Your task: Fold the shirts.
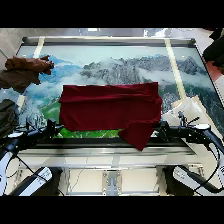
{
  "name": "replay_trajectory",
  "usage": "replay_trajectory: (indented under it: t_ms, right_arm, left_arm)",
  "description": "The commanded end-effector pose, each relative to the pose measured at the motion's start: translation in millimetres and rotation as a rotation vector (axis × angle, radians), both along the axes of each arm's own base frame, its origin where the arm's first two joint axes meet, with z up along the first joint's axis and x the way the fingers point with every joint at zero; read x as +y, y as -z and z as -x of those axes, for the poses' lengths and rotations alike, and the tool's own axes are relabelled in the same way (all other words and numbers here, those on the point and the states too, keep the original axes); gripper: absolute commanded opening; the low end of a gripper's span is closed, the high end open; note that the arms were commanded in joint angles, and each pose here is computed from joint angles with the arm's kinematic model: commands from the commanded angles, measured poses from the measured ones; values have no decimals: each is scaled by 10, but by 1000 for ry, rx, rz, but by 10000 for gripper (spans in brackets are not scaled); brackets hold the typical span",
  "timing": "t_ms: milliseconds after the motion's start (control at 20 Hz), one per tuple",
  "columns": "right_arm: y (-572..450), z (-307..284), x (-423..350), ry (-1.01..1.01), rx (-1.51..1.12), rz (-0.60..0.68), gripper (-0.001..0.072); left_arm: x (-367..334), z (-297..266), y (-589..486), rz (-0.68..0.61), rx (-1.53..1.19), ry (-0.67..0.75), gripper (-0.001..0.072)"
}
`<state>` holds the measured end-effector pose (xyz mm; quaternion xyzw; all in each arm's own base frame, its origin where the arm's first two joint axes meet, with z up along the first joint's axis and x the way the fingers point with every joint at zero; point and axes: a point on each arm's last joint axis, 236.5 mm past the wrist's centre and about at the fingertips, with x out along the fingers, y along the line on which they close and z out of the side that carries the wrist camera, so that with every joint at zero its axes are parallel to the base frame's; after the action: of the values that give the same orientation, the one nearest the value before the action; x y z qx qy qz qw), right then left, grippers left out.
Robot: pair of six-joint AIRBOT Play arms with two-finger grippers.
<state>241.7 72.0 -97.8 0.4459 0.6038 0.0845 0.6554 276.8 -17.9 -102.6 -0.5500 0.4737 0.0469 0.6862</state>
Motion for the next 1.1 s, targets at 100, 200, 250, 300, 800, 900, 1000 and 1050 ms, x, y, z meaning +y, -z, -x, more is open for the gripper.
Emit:
replay_trajectory:
  t_ms: [100, 200, 250, 300, 800, 900, 1000, 1050]
  right_arm:
    - [175, -17, 174, -54, 7, 58, 413]
    - [136, -47, 231, -51, -5, 38, 220]
    - [99, -74, 261, -46, -17, 19, 103]
    - [38, -96, 303, -64, -39, -2, 17]
    - [-1888, -236, 555, -363, -541, 4, 15]
    - [-2236, -481, 483, -295, -681, 102, 14]
    - [-2376, -674, 546, -270, -749, 139, 13]
    - [-2343, -785, 588, -271, -761, 163, 13]
  left_arm:
    - [-5, 0, -3, -1, -2, 5, 11]
    - [-5, -1, -3, 0, -2, 4, 10]
    - [-4, -4, -8, 0, -3, 5, 11]
    - [-14, -20, -45, 6, -11, 16, 10]
    - [530, -68, -1353, -375, -225, 335, 9]
    - [559, -189, -1705, -441, -309, 332, 7]
    - [553, -368, -1954, -506, -372, 352, 6]
    - [575, -497, -2008, -545, -395, 351, 6]
